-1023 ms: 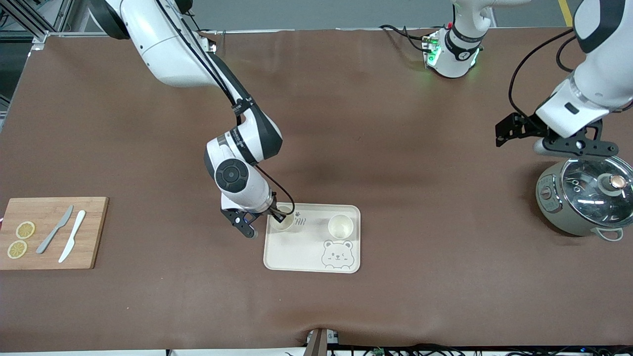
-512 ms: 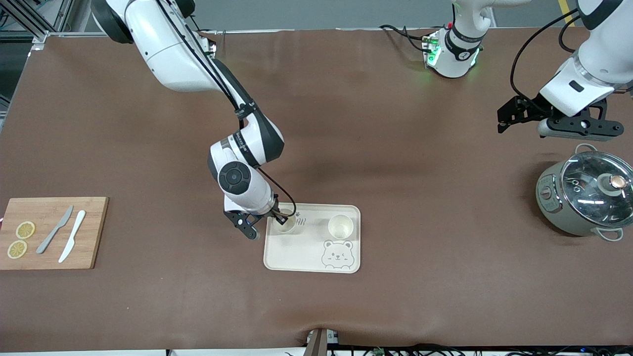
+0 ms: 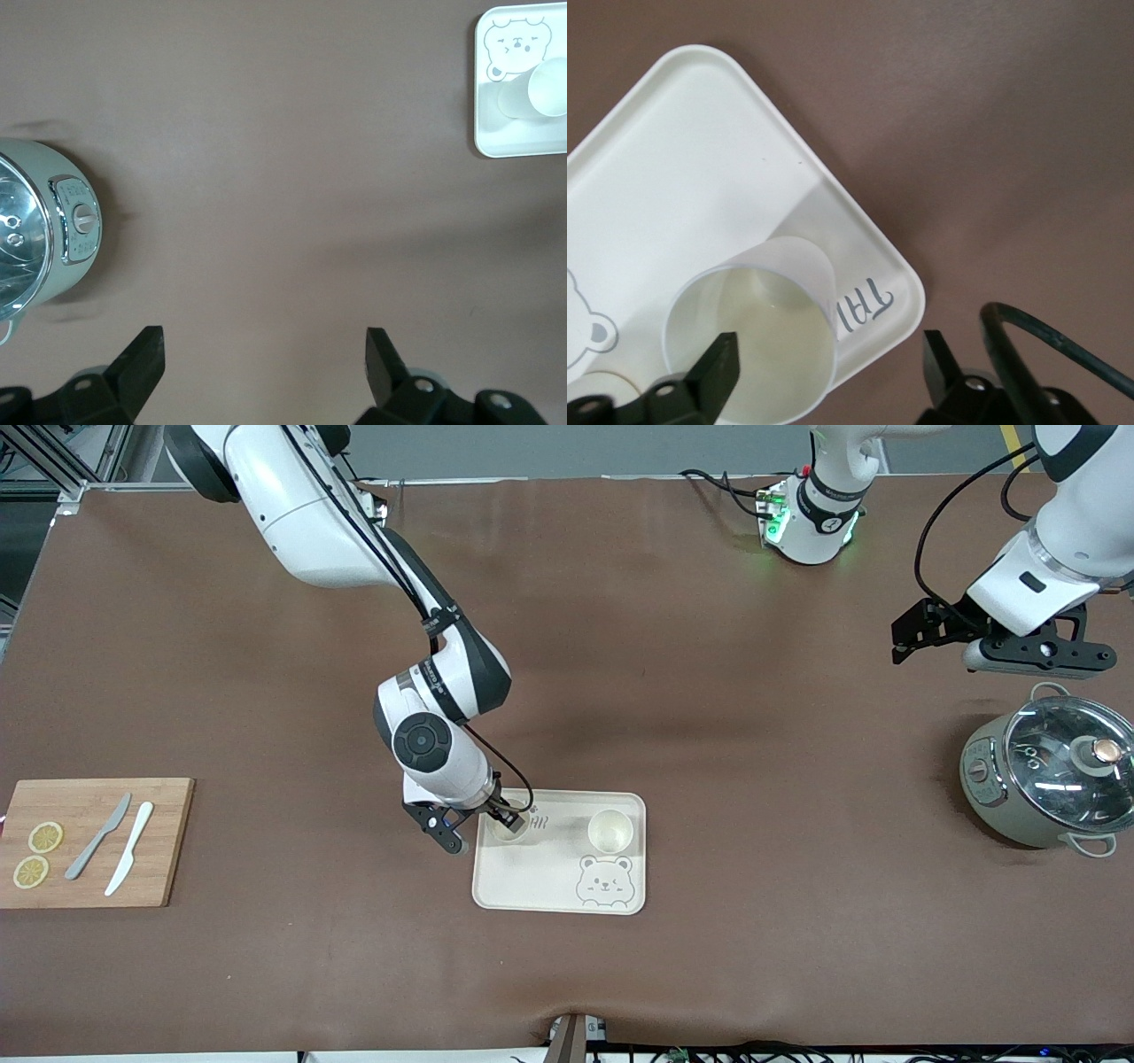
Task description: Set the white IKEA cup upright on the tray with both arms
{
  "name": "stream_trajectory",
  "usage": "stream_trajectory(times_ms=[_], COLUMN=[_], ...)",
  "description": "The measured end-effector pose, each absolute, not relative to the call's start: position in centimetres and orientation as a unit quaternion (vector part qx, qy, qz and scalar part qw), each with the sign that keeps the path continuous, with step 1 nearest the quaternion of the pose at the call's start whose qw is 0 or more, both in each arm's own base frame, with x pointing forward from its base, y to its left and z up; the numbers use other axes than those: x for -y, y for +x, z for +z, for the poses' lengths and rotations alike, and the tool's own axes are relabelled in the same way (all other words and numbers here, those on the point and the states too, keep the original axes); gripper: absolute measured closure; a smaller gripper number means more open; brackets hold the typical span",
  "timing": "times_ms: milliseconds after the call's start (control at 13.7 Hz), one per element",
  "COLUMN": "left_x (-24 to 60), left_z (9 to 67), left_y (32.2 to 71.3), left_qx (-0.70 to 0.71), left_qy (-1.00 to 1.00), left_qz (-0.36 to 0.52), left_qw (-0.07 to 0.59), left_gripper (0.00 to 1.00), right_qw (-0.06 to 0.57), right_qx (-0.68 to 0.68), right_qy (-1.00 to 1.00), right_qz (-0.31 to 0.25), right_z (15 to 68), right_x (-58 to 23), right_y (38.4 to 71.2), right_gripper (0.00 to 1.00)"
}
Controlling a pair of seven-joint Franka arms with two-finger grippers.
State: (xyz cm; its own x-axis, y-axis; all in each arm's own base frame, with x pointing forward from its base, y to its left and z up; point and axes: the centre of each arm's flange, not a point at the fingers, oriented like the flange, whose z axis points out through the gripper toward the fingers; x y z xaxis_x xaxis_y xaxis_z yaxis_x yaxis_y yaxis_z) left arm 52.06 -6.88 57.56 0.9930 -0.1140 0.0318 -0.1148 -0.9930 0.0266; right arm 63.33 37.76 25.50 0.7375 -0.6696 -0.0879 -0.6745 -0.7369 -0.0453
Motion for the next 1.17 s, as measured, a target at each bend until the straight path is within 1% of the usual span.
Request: stream_trajectory(times_ms=[73, 365, 585, 731, 950, 1169], left_x=[6.7, 6.6, 6.6, 6.6, 7.1, 7.6], left_z=[57.6, 57.6, 57.7, 57.9, 58.5, 59.0], left_y=[52.1, 52.1, 52.2, 52.2, 52.3, 52.2], left_qx=[0.056, 0.054, 0.054, 0.053, 0.042, 0.043], left_qy=[0.998, 0.998, 0.998, 0.998, 0.999, 0.998], left_qz=[0.016, 0.018, 0.019, 0.023, 0.029, 0.033], left_qw=[0.014, 0.014, 0.014, 0.015, 0.016, 0.016], left_gripper=[0.00, 0.00, 0.00, 0.00, 0.00, 0.00], right_qw=[0.029, 0.005, -0.002, 0.001, -0.021, -0.013], right_qx=[-0.361, -0.368, -0.375, -0.372, -0.330, -0.303], right_qy=[-0.931, -0.928, -0.925, -0.926, -0.940, -0.948], right_qz=[0.039, 0.062, 0.069, 0.066, 0.088, 0.093], right_z=[26.4, 33.5, 35.4, 37.9, 44.1, 48.6], right_x=[-37.7, -35.8, -34.4, -33.1, -28.5, -22.7], right_y=[63.5, 65.4, 66.0, 66.2, 65.4, 65.3], right_gripper=[0.00, 0.00, 0.00, 0.00, 0.00, 0.00])
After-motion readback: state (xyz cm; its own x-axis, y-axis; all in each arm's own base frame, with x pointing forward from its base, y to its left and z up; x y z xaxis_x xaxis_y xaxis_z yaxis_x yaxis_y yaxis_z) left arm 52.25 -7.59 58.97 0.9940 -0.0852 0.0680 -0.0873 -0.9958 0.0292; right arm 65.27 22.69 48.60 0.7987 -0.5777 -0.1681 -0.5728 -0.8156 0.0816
